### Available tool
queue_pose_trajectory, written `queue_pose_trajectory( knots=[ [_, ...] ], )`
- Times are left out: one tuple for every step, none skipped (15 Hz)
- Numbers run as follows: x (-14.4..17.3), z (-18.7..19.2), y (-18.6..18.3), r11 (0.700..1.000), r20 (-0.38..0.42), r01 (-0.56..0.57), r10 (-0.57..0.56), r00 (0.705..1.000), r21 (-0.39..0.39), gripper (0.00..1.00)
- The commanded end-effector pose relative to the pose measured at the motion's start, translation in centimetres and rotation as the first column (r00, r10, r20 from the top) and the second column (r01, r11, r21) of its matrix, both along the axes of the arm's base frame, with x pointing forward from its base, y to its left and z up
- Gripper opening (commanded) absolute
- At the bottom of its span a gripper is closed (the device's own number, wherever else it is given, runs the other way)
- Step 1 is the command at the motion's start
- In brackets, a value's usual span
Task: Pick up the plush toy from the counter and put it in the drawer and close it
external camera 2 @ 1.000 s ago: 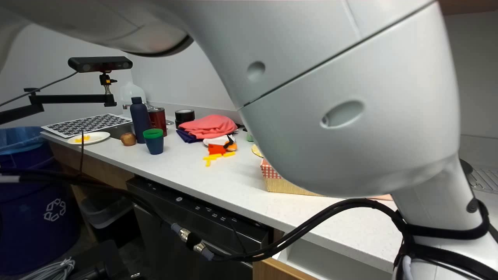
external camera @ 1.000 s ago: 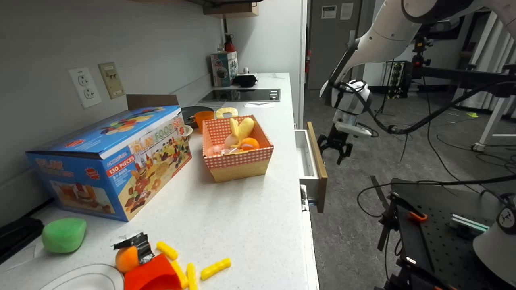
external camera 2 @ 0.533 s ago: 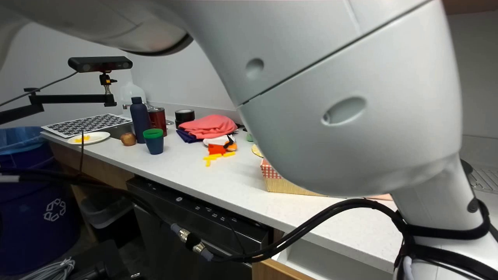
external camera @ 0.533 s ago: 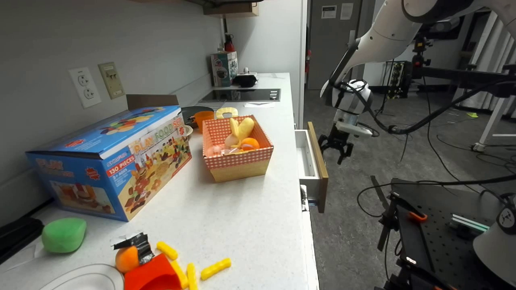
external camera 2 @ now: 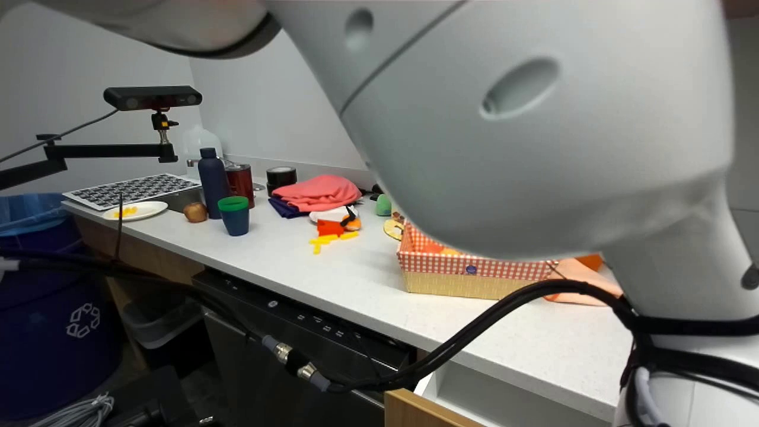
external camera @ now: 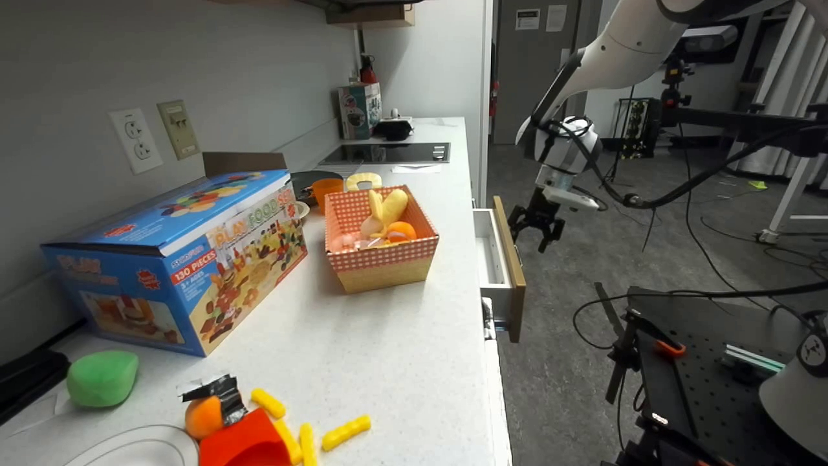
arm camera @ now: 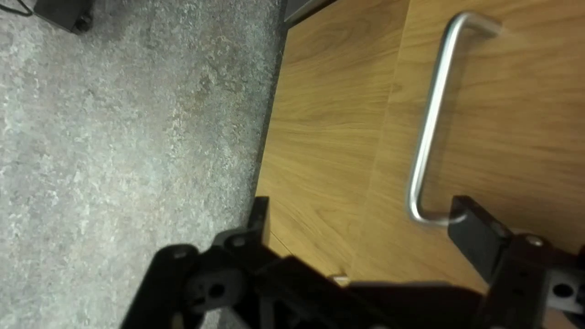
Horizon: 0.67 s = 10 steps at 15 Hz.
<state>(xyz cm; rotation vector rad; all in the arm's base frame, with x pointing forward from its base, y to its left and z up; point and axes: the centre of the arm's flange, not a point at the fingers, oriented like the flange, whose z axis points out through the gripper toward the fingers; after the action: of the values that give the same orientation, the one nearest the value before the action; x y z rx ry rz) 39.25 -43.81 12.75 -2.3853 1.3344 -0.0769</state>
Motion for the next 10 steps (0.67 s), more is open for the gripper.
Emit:
queue_pose_trajectory(
  knots=[
    [0.1,1.2,-0.6,1.0,0.023,0.002,-0.001,1.0,-0.008,1.0],
    [0.2,2.2,-1.0,1.0,0.039,0.005,-0.004,0.999,-0.013,1.0],
    [0.2,2.8,-1.2,1.0,0.047,0.006,-0.005,0.999,-0.014,1.0],
    [0.2,2.9,-1.2,1.0,0.05,0.006,-0.005,0.999,-0.014,1.0],
    [0.2,2.9,-1.1,1.0,0.051,0.004,-0.004,0.999,-0.013,1.0],
    [0.3,2.8,-1.0,1.0,0.05,0.003,-0.003,0.999,-0.011,1.0],
    [0.3,2.7,-1.0,1.0,0.05,0.002,-0.001,0.999,-0.01,1.0],
    [0.4,2.7,-0.9,1.0,0.05,0.001,-0.001,0.999,-0.009,1.0],
    [0.4,2.7,-0.9,1.0,0.05,0.001,-0.001,0.999,-0.009,1.0],
    [-0.1,3.3,-0.6,1.0,0.043,-0.004,0.005,0.999,-0.021,1.0]
  ],
)
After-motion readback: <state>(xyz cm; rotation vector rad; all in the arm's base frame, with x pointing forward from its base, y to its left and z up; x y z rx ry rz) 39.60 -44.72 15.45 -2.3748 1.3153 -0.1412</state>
